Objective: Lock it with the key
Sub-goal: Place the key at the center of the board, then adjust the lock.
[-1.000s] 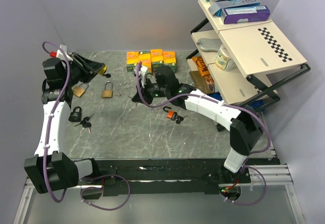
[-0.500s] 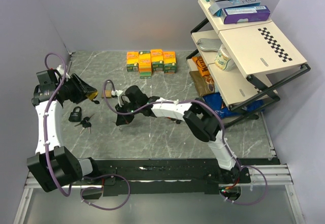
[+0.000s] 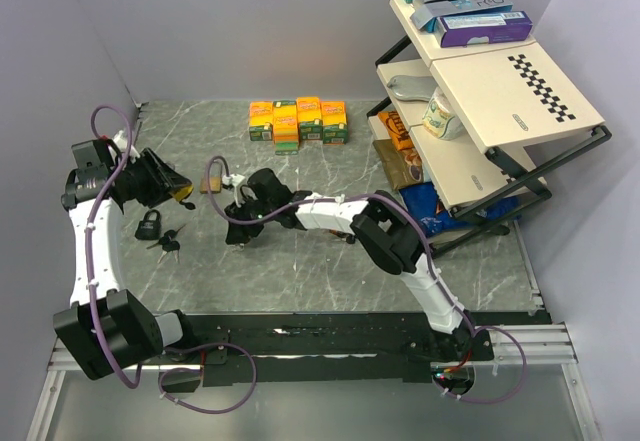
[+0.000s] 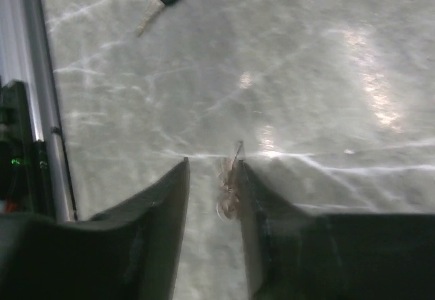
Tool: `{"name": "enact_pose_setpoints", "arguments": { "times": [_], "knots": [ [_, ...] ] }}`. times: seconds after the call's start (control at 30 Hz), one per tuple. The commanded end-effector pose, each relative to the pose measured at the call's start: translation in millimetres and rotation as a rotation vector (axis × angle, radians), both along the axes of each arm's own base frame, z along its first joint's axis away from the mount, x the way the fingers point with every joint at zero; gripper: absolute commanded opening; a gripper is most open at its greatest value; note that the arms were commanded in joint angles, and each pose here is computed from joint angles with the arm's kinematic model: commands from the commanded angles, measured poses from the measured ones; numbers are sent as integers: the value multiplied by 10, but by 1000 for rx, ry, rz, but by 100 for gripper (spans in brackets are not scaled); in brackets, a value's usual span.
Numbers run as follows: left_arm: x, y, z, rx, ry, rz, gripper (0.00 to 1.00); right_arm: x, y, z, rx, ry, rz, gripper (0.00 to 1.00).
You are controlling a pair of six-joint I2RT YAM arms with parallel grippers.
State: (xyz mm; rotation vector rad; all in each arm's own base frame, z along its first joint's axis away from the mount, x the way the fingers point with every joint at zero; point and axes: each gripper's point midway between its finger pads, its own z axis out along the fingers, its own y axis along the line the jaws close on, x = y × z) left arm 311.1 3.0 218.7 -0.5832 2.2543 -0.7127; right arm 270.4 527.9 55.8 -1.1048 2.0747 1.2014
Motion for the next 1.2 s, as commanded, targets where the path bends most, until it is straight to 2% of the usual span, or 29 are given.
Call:
{"name": "enact_pose_setpoints", "arguments": {
  "times": [0.0,0.03,0.13,0.17,0.23,0.27,0.33,0.37,0.43,0.53,0.67,0.87,0.97,1.03,1.17],
  "knots": [
    [-2,-126,137,-58,-57,-60,1,210,83,334,104,-134,17,65],
    [11,-137,136,-68,-54,-65,1,202,34,321,103,-143,24,68],
    [6,-254,239,-135,-74,-121,1,194,-91,700,190,-243,73,75],
    [-12,-317,280,-162,-86,-155,1,183,-157,1053,251,-330,102,76],
    [-98,-503,391,-275,-113,-260,1,160,-319,1212,288,-439,127,80],
    [-143,-581,407,-328,-112,-295,1,187,-439,1539,327,-574,145,82],
    [-261,-752,524,-460,-125,-403,1,150,-619,1593,336,-674,171,84],
    [-289,-826,550,-472,-132,-447,1,174,-715,1891,379,-809,175,85],
    [-386,-960,616,-515,-122,-524,1,105,-833,2054,402,-918,210,86],
    [-495,-1153,740,-551,-138,-635,1,-22,-893,2235,437,-967,260,86],
    [-548,-1334,827,-601,-129,-697,1,-266,-881,2351,473,-998,334,88],
    [-682,-1502,909,-639,-126,-783,1,-516,-912,2350,492,-1033,431,90],
    [-752,-1542,901,-646,-117,-809,1,-510,-911,2287,457,-1071,434,91],
    [-785,-1573,905,-650,-110,-820,1,-471,-880,2302,450,-1079,404,90],
    [-830,-1600,895,-663,-100,-835,1,-374,-834,2400,458,-1053,340,79]
  ]
}}
